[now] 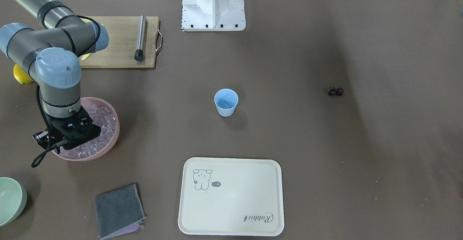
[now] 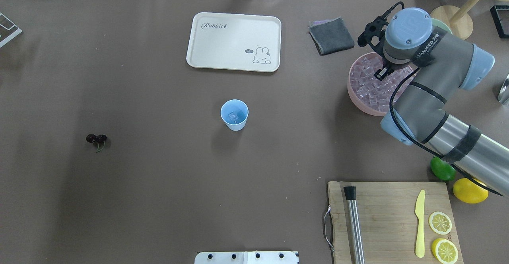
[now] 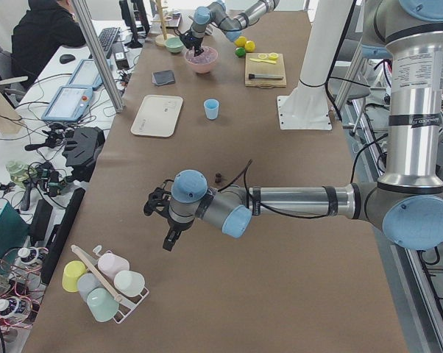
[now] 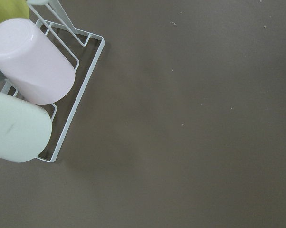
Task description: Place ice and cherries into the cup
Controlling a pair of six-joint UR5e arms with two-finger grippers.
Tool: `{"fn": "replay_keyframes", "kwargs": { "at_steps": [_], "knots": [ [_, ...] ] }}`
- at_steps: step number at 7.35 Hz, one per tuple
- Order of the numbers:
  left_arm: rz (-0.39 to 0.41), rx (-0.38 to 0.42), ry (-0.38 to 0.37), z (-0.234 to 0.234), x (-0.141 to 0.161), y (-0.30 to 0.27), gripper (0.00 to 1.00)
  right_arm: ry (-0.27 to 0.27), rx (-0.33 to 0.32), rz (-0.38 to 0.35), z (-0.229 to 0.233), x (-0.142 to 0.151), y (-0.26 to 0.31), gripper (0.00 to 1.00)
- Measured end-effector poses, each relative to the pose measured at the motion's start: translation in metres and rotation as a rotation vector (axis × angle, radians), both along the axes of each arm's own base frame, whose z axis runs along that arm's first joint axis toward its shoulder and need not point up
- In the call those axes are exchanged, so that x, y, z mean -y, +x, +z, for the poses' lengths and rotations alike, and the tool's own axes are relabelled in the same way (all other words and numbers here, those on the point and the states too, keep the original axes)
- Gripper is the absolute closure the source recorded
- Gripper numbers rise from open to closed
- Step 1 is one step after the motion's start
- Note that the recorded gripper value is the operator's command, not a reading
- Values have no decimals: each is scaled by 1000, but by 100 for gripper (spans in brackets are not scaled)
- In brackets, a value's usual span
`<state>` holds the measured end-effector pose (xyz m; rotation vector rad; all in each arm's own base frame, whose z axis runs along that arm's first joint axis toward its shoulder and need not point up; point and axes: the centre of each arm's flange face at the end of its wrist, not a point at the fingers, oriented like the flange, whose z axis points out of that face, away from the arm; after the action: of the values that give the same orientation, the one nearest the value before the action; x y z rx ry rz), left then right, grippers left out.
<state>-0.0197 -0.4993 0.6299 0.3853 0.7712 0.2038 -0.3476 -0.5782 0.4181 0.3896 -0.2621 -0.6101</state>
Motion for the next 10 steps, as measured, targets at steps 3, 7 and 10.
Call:
{"fn": "replay_keyframes", "kwargs": {
  "at_steps": [3,7,10],
  "knots": [
    [0,0,-3,2,0,0,2,0,0,1,1,-1,1,74],
    [0,1,-5,3,0,0,2,2,2,3,1,-3,4,78],
    [0,1,-8,4,0,0,2,6,9,2,-5,-3,4,10]
  ]
}}
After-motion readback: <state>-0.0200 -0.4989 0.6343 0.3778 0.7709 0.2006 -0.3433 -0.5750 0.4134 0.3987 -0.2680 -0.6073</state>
